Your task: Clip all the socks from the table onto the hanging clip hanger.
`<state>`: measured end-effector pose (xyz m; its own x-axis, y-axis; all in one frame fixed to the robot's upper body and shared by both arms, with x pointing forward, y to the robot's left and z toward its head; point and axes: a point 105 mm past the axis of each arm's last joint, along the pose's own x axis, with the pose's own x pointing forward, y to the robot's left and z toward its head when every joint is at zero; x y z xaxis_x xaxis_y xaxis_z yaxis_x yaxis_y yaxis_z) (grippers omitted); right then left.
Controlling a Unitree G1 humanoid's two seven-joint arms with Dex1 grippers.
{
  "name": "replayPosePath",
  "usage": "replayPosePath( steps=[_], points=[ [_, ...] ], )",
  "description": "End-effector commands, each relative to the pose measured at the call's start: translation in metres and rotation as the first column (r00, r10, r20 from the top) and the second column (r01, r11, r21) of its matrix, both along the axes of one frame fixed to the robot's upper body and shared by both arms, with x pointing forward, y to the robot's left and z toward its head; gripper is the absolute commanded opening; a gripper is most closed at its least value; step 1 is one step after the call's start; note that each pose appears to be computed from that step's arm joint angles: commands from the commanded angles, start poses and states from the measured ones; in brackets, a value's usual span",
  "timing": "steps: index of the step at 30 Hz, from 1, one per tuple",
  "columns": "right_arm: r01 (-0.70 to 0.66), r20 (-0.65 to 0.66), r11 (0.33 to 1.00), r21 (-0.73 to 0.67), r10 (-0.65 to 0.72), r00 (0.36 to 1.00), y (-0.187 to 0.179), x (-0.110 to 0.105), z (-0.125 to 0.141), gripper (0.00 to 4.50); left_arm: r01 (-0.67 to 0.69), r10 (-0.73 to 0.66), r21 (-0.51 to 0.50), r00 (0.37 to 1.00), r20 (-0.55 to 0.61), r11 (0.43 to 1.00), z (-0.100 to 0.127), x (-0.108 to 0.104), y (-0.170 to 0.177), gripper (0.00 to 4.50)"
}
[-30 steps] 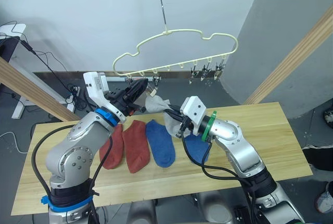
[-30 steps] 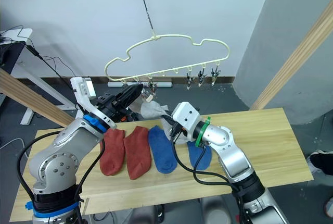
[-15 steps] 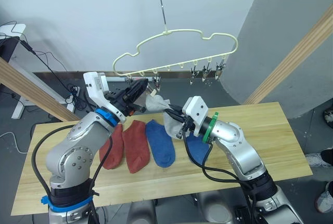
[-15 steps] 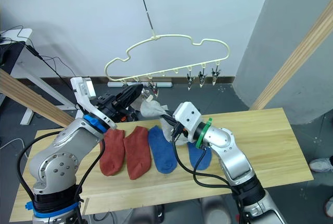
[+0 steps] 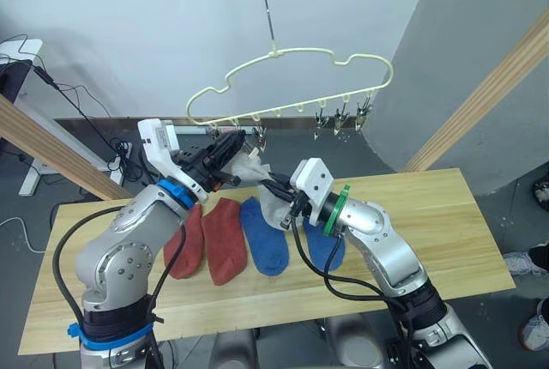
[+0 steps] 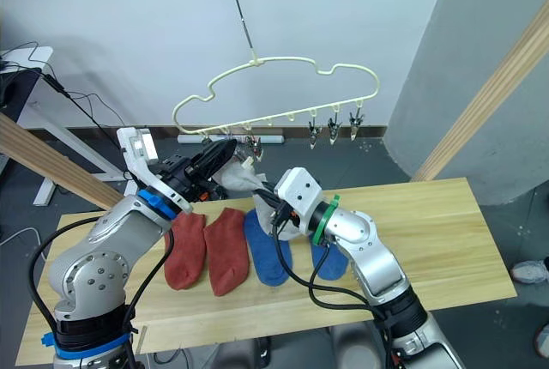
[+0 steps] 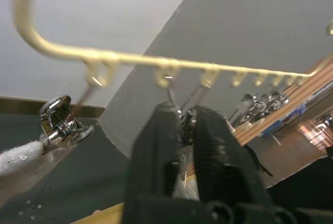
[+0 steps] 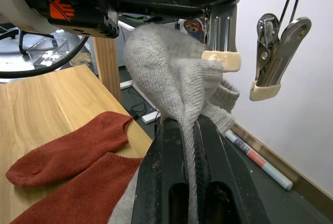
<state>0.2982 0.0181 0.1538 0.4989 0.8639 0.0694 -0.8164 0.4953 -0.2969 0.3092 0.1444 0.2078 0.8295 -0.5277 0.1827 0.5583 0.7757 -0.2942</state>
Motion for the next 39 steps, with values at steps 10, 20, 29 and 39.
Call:
replayPosePath(
  steps=[10,20,29,39],
  points=[
    [-0.031,0.031,0.997,-0.075,0.034,0.999,0.002,-0.002,-0.002,1.51,-0.018,0.005,0.168,0.997,0.074,0.986,-0.004,-0.017,0.011,4.04],
    [-0.06,0.055,0.969,-0.241,0.075,0.996,-0.067,-0.024,0.006,1.51,-0.212,0.107,0.31,0.941,0.322,0.927,-0.001,-0.02,0.01,4.29],
    [-0.017,0.064,0.965,-0.261,0.035,0.997,-0.116,-0.032,0.046,1.51,-0.231,0.12,0.274,0.921,0.37,0.934,-0.013,-0.023,-0.012,4.29],
    [0.003,0.05,0.964,-0.266,0.011,0.999,-0.121,-0.037,0.05,1.51,-0.271,0.16,0.253,0.909,0.385,0.929,-0.018,-0.012,-0.025,2.28]
  ],
)
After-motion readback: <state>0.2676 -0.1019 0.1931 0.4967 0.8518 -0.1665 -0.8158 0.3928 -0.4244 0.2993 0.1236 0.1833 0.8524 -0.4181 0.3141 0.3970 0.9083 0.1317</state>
